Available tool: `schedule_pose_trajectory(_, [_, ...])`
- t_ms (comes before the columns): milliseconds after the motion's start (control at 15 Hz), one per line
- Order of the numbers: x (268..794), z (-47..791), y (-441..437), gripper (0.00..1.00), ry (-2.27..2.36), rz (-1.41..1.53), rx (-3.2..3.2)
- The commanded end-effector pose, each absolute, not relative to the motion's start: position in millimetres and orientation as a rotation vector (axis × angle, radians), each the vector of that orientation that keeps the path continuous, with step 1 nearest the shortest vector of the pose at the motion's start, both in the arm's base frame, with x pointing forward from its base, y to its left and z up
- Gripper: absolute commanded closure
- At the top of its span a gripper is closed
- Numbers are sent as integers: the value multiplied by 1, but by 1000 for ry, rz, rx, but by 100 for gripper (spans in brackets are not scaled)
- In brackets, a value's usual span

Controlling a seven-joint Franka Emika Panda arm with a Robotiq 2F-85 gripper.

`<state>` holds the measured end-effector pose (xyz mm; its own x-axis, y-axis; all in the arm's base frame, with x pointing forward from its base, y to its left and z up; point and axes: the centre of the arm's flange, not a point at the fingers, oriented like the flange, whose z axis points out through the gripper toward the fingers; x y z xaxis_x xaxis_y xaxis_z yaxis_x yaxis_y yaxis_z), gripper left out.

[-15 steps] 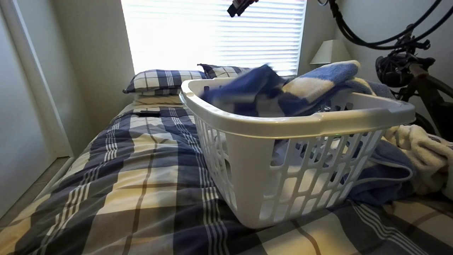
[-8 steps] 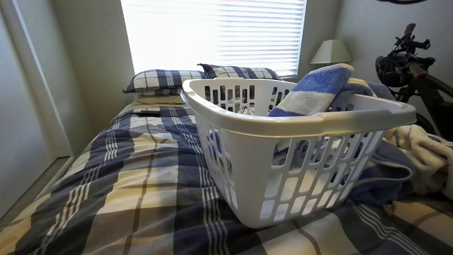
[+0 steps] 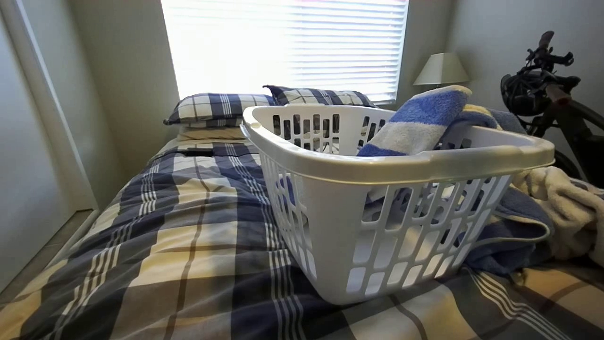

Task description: Remove the white and blue towel from the bed and put it on the table

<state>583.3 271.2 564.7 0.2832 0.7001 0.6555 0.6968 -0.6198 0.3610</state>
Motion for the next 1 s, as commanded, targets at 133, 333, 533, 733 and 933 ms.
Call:
schedule_pose_trajectory(133, [571, 584, 155, 0, 1459, 928, 2528])
schedule_pose_trajectory(333, [571, 587, 86, 0, 1415, 727, 2552])
schedule_pose_trajectory(533, [556, 589, 10, 0, 1396, 645, 2590])
schedule_pose_trajectory(733, [526, 587, -60, 0, 1406, 728, 2640])
schedule_pose_trajectory(933, [482, 566, -111, 0, 1343, 904, 2742])
